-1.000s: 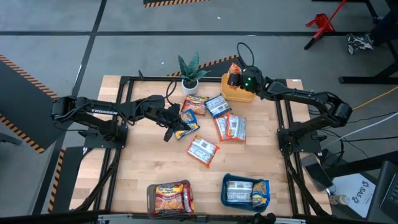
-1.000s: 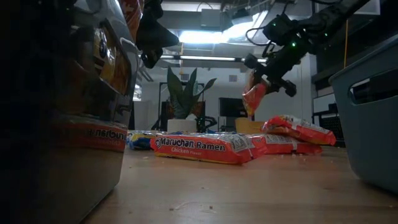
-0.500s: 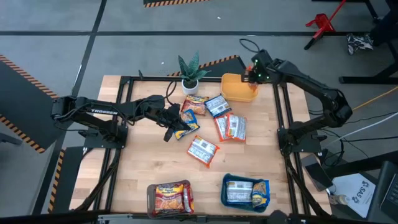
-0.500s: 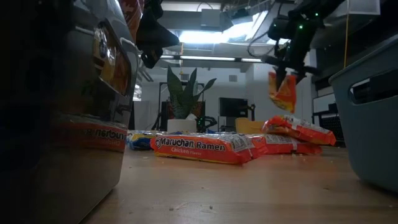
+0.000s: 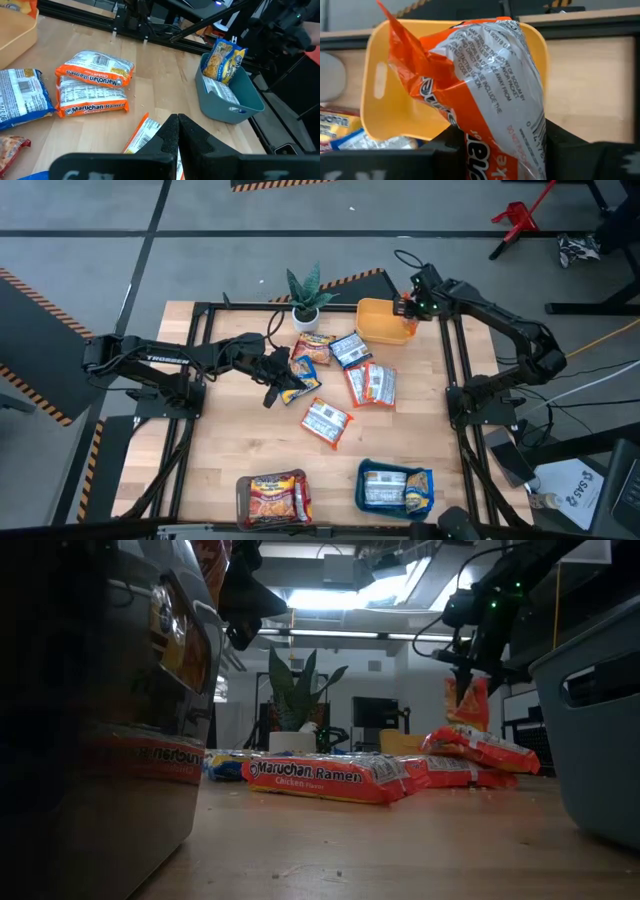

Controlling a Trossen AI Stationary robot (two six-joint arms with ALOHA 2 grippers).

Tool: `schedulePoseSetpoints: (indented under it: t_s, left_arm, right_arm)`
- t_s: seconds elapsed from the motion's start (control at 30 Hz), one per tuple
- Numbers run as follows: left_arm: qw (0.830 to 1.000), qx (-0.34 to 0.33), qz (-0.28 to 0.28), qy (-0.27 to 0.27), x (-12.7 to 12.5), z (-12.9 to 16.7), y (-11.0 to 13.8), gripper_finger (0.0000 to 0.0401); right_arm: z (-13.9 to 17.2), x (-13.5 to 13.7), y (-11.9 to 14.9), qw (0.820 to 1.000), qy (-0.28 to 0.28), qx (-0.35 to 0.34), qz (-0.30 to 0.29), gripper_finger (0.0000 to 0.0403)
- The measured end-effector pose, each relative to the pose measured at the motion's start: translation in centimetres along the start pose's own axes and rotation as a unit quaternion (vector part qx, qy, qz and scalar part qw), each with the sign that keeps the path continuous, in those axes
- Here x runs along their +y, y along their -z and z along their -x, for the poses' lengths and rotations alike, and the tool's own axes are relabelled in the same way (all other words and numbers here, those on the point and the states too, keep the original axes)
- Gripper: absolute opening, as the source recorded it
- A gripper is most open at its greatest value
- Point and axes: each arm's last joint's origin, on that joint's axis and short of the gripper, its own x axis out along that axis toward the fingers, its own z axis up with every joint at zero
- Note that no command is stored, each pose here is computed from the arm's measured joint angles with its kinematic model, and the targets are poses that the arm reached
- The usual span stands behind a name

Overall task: Sort Maruchan noodles
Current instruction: Put the orange noodle pack into the yellow bin

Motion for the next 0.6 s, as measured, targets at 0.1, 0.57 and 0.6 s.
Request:
schedulePoseSetpoints:
  t_s: [0.1,0.57,0.6]
  left_arm:
    - [1.000,0.000,-0.009,-0.001,0.0,0.0,0.0,0.0000]
    - [1.000,0.002,-0.009,-0.012,0.1,0.0,0.1,0.0000]
    - [1.000,0.002,-0.009,-0.012,0.1,0.0,0.1,0.0000]
  right_arm:
    - [-0.4,0.1,-0.1,1.000,-0.009,-0.006,-0.001,0.0124]
    - [-3.0,0.3,-0.1,0.999,0.000,0.036,0.000,0.0124]
    - [-3.1,0.3,-0.1,0.999,-0.001,0.038,0.000,0.0124]
